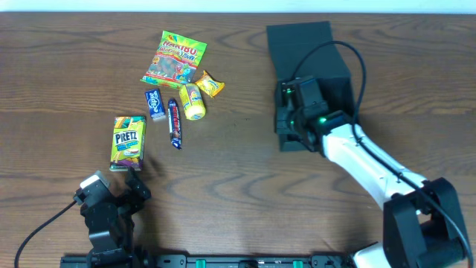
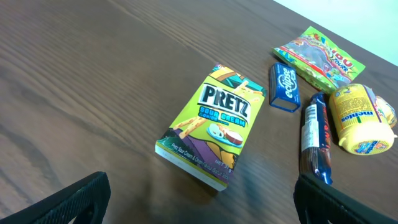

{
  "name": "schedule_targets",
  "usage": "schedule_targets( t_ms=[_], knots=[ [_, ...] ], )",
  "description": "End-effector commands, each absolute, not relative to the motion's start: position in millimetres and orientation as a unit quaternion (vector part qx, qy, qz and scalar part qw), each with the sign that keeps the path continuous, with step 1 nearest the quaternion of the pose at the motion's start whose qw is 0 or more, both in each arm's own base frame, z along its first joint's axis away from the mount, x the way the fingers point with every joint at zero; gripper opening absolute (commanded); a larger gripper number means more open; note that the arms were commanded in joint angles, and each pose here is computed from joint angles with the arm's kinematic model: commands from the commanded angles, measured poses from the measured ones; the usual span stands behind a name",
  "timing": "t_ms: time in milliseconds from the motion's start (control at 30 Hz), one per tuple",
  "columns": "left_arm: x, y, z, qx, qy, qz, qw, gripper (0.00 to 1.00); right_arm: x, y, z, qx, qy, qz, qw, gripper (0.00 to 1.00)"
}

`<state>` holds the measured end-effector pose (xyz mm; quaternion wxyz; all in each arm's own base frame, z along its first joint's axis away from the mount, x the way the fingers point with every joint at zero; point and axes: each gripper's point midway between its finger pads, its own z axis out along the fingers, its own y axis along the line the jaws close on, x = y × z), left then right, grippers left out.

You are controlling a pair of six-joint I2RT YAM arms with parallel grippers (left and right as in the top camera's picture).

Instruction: Pack container

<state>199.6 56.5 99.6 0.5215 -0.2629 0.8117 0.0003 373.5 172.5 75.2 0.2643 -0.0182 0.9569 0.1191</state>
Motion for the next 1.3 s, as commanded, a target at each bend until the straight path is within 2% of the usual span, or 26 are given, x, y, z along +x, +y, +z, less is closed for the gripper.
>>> schedule_targets(
  t_ms=[0, 500, 800, 1267],
  knots=[
    [200.7, 53.0, 94.4, -0.261, 0.815, -0.011, 0.518, 0.95, 370.6, 199.2, 83.0, 0.002, 0.951, 0.146, 0.273, 0.02],
    [200.7, 52.9, 94.4, -0.260, 0.815, -0.011, 0.518, 0.95, 359.8, 262.6, 82.3, 0.041, 0.940, 0.203, 0.273, 0.02],
    [200.7, 52.9, 94.4, -0.260, 0.815, -0.011, 0.518, 0.95, 371.6, 299.2, 83.6, 0.040, 0.941, 0.212, 0.260, 0.02],
    [201.2, 51.0, 94.3, -0.258, 0.816, -0.016, 0.517, 0.95, 376.4, 313.9, 89.8, 0.046, 0.940, 0.218, 0.260, 0.02]
  ],
)
